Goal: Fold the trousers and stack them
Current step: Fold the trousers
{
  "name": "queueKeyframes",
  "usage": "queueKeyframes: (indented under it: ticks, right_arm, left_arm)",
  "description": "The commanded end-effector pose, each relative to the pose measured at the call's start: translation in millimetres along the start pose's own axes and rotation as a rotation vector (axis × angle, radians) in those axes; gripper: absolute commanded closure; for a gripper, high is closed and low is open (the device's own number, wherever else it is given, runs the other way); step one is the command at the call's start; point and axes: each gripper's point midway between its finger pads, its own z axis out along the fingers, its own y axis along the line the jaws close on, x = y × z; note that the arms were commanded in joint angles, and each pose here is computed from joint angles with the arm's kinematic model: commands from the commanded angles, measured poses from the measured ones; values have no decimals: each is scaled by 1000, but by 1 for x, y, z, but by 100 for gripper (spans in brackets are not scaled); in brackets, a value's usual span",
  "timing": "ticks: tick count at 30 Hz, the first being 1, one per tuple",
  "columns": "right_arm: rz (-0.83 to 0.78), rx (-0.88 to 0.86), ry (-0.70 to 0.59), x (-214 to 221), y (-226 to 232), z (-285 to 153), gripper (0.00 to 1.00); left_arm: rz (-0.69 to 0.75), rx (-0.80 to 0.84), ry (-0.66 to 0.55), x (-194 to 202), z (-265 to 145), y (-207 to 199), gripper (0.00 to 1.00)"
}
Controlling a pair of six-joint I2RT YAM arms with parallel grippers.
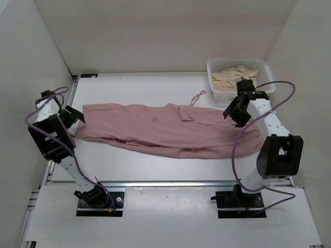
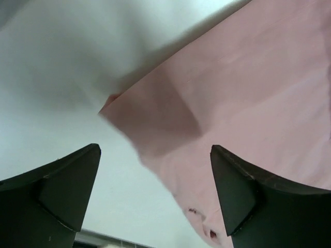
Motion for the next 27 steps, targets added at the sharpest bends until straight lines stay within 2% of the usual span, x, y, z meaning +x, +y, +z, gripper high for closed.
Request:
queueKeyframes:
  ticks: [1, 2, 8, 10, 15, 17, 18, 19, 21, 22, 23, 25, 27]
  right_arm:
    - [-37, -27, -24, 2, -6, -23, 34]
    - [-45, -24, -45, 3, -11, -30, 28]
    - [-44, -34, -129, 3, -31, -62, 27]
    - [-31, -43, -147, 3, -36, -67, 23]
    - [-45, -46, -190, 6, -47, -86, 21]
    - [-36, -31, -194, 6, -53, -88, 21]
    - [-46, -34, -199, 6, -55, -93, 21]
    - [-45, -23, -206, 7, -59, -96, 21]
    - [-55, -27, -212, 7, -61, -101, 21]
    - [-52, -25, -227, 6, -63, -107, 21]
    - [-44, -21, -229, 5, -65, -107, 21]
    - [-51, -30, -242, 6, -67, -113, 21]
    - [-60, -29, -243, 8, -69, -115, 21]
  left_arm:
    - [-52, 104, -19, 7, -12, -6, 0]
    - [-53, 112, -4, 9, -10, -7, 0]
    - [-93, 137, 72, 23, 15, -17, 1]
    - [-87, 117, 91, 31, 25, -20, 1]
    - [-47, 92, 145, 53, 55, -29, 10]
    - [-49, 54, 139, 54, 61, -25, 19]
    - [-49, 42, 131, 53, 62, -23, 45]
    - [-46, 35, 107, 46, 60, -24, 63]
    - [-18, 54, 29, 25, 44, -32, 90]
    - [-6, 48, -1, 17, 36, -33, 90]
    - [10, 36, -85, -7, 19, -38, 90]
    - [29, 14, -145, -23, -9, -40, 90]
    - [58, 22, -261, -55, -50, -51, 90]
